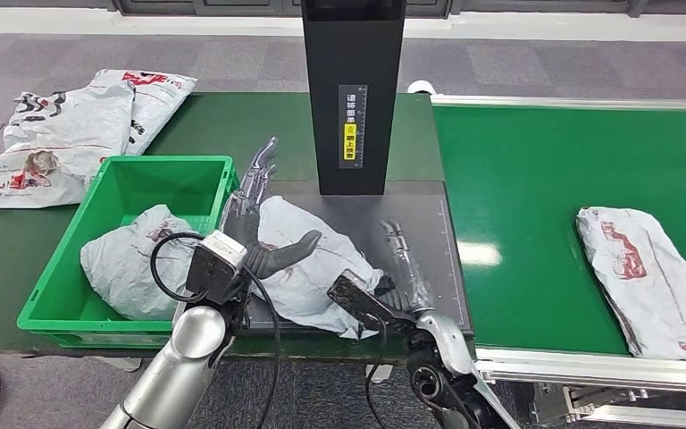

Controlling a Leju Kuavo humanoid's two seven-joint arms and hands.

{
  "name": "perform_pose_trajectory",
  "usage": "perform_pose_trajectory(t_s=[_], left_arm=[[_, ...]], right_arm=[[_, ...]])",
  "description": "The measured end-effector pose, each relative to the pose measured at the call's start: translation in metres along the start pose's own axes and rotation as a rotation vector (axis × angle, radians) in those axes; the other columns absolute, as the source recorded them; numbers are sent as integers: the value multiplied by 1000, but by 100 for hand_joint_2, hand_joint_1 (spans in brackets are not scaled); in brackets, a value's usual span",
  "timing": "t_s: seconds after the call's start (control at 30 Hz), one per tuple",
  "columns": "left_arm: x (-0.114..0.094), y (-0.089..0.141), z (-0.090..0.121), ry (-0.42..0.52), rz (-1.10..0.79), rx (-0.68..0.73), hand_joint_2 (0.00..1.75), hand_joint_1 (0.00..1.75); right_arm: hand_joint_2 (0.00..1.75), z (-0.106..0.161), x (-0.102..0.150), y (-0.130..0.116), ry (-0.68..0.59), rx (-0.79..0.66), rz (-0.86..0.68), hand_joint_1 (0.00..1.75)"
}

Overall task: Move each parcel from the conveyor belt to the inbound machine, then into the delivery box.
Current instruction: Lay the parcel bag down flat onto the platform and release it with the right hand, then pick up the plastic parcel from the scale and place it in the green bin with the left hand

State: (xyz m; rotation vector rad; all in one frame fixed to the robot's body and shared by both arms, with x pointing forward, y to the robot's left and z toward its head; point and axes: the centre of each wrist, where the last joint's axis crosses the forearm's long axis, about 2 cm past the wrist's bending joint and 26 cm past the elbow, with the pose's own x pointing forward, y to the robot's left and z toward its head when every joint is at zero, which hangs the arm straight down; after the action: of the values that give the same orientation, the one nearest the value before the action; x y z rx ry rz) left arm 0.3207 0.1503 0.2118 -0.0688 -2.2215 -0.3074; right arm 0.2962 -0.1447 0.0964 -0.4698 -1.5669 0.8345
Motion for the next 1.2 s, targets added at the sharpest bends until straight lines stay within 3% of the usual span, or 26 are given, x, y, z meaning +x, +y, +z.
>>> perform_pose_trajectory(t_s=[0.17, 0.37, 0.57, 0.67, 0.97, 1.2], left_arm=[[1, 0, 1, 4, -8, -2, 175, 0], [-1, -1, 3, 9, -51, -3, 175, 0], [-15, -2, 6, 68, -241, -21, 175, 0], [-28, -3, 8, 123, -344, -75, 175, 0], [-66, -18, 13, 266, -549, -369, 175, 0], [-80, -27, 19, 313, -584, -449, 175, 0]], right_arm=[[175, 4, -3, -17, -27, -185, -40, 0], [175, 14, -2, -53, -300, -629, -115, 0], [175, 28, 6, -90, -481, -935, -180, 0], [175, 33, 12, -111, -509, -1074, -192, 0], [175, 35, 32, -134, -510, -1197, -227, 0], [175, 34, 37, -137, -516, -1211, -232, 0]])
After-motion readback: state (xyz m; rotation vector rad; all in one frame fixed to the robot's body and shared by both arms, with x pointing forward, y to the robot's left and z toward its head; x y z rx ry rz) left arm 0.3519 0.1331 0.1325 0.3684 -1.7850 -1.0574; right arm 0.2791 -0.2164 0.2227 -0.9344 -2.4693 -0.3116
